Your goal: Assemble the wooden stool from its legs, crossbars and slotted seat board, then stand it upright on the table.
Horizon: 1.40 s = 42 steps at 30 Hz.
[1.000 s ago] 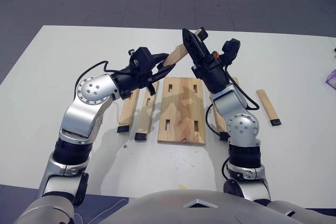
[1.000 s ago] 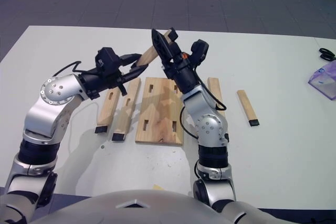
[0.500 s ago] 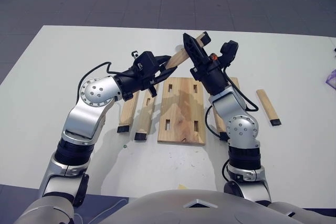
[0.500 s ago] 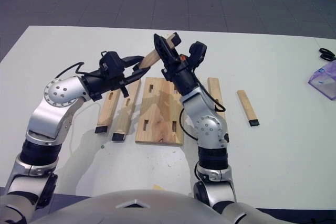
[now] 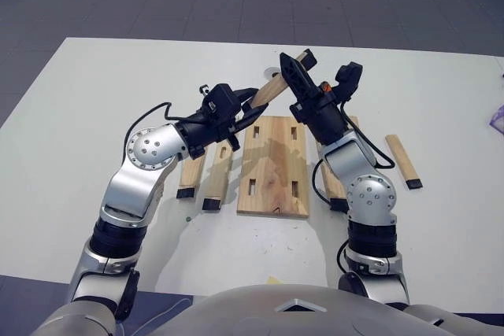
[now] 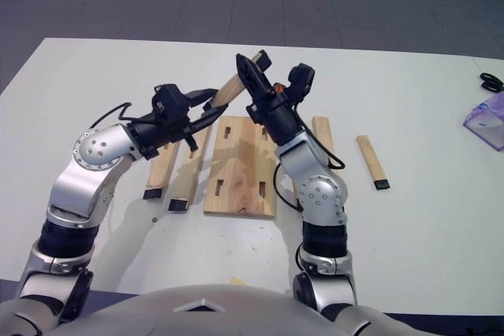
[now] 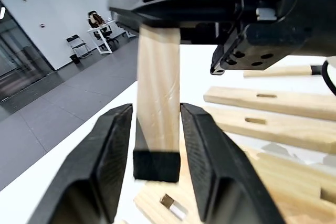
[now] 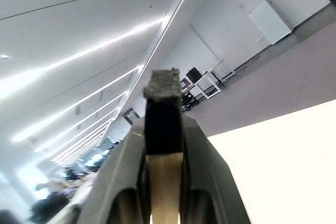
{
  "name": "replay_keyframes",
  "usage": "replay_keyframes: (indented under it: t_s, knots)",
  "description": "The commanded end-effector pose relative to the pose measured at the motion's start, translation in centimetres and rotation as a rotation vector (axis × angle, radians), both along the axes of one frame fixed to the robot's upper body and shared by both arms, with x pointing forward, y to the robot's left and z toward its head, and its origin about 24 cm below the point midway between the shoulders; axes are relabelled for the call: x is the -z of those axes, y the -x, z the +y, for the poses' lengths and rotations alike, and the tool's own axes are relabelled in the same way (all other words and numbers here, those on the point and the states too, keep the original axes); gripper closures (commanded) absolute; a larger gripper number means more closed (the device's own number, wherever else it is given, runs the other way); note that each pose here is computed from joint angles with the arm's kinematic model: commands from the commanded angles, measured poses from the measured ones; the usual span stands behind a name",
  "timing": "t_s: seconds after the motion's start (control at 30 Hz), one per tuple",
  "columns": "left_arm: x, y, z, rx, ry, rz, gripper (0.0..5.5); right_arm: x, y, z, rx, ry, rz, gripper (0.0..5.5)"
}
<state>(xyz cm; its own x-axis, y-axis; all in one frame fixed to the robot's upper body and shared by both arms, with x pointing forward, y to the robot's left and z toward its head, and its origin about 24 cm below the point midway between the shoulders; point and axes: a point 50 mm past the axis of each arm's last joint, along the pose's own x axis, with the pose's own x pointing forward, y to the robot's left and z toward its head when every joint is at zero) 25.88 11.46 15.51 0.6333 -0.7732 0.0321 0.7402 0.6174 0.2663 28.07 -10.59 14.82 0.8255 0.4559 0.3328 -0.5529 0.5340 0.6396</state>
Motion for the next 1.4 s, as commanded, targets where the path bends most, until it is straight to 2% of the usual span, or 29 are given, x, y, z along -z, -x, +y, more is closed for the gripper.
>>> replay_keyframes:
  t_s: [0.03, 0.1, 0.17, 0.27, 0.5, 0.63, 0.73, 0.97, 1.2, 1.4]
  knots:
    - [-1.3, 0.9, 1.8, -0.065, 0.284, 0.115, 3.1, 0.2, -0.5, -5.6, 0.275, 0.084, 0.022, 5.09]
    - [-2.0, 1.2, 3.0, -0.149, 0.441, 0.138, 2.78, 0.9, 0.0, -7.9, 0.303, 0.141, 0.063, 5.09]
    - [-2.5, 0.7, 5.5, -0.335, 0.603, 0.138, 2.37, 1.5, 1.1, -9.4, 0.297, 0.177, 0.109, 5.09]
    - [-1.5, 0.2, 8.1, -0.618, 0.669, 0.148, 1.88, 2.2, 2.4, -10.3, 0.27, 0.215, 0.17, 5.09]
    - [-0.1, -0.1, 7.5, -0.754, 0.619, 0.191, 0.76, 4.0, 3.9, -9.2, 0.223, 0.244, 0.254, 5.09]
    - [0.4, -0.5, 7.4, -0.789, 0.601, 0.205, 0.12, 5.1, 3.3, -9.1, 0.303, 0.309, 0.265, 5.09]
    - [0.8, -0.6, 7.2, -0.791, 0.563, 0.227, 0.1, 5.8, 3.2, -9.0, 0.367, 0.35, 0.285, 5.09]
    - [1.4, -0.6, 7.0, -0.794, 0.539, 0.257, 0.1, 6.3, 4.5, -8.7, 0.352, 0.353, 0.306, 5.09]
    - [1.9, -0.2, 6.5, -0.782, 0.547, 0.28, 0.1, 4.7, 4.6, -9.4, 0.376, 0.18, 0.243, 5.09]
    - [2.1, 0.0, 6.3, -0.775, 0.523, 0.289, 0.1, 5.3, 5.4, -10.1, 0.385, 0.184, 0.276, 5.09]
